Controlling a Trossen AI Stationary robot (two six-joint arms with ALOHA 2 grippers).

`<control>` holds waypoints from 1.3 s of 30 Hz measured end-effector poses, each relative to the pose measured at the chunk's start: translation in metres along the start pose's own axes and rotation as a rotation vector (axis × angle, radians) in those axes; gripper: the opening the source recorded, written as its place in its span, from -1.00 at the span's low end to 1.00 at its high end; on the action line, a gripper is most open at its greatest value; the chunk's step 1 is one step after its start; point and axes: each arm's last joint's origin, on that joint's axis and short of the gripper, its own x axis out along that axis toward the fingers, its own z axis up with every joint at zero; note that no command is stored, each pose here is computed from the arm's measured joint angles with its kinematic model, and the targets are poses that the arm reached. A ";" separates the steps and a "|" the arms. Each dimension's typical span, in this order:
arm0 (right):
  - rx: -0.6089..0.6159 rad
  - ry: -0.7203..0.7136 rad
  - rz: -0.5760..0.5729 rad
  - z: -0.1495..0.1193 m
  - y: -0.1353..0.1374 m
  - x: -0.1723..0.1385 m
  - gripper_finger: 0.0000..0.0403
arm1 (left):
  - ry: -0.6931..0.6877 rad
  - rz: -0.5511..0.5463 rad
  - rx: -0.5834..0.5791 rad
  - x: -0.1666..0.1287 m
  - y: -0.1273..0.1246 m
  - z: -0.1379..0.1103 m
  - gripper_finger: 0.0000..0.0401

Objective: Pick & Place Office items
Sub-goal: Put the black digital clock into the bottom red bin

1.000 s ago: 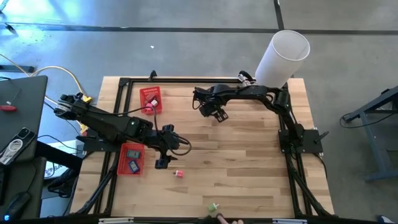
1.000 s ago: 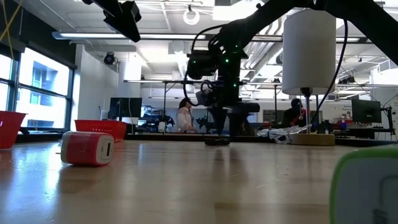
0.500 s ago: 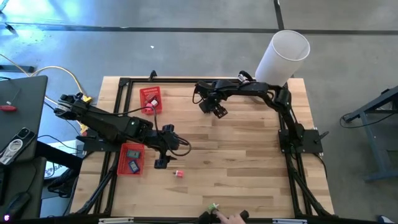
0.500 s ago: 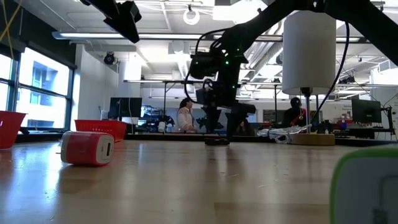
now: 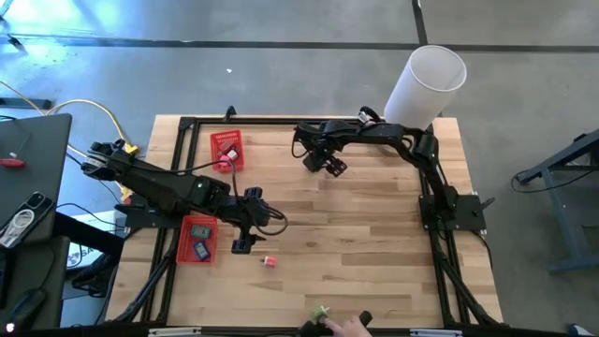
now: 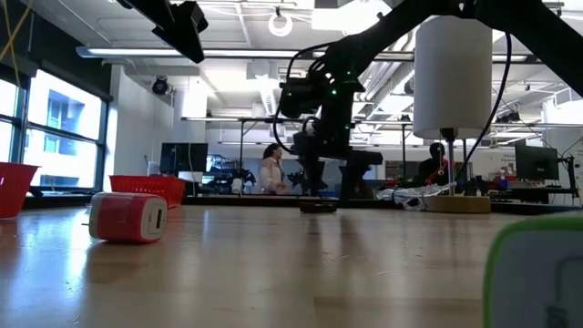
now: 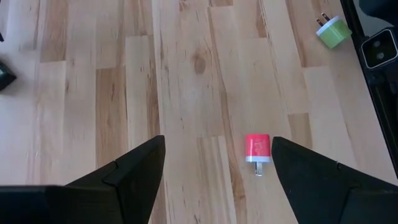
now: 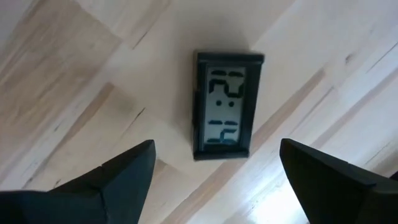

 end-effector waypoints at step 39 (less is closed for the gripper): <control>0.076 -0.091 0.038 -0.003 -0.003 -0.001 0.65 | -0.014 0.001 0.000 0.002 0.001 0.002 0.43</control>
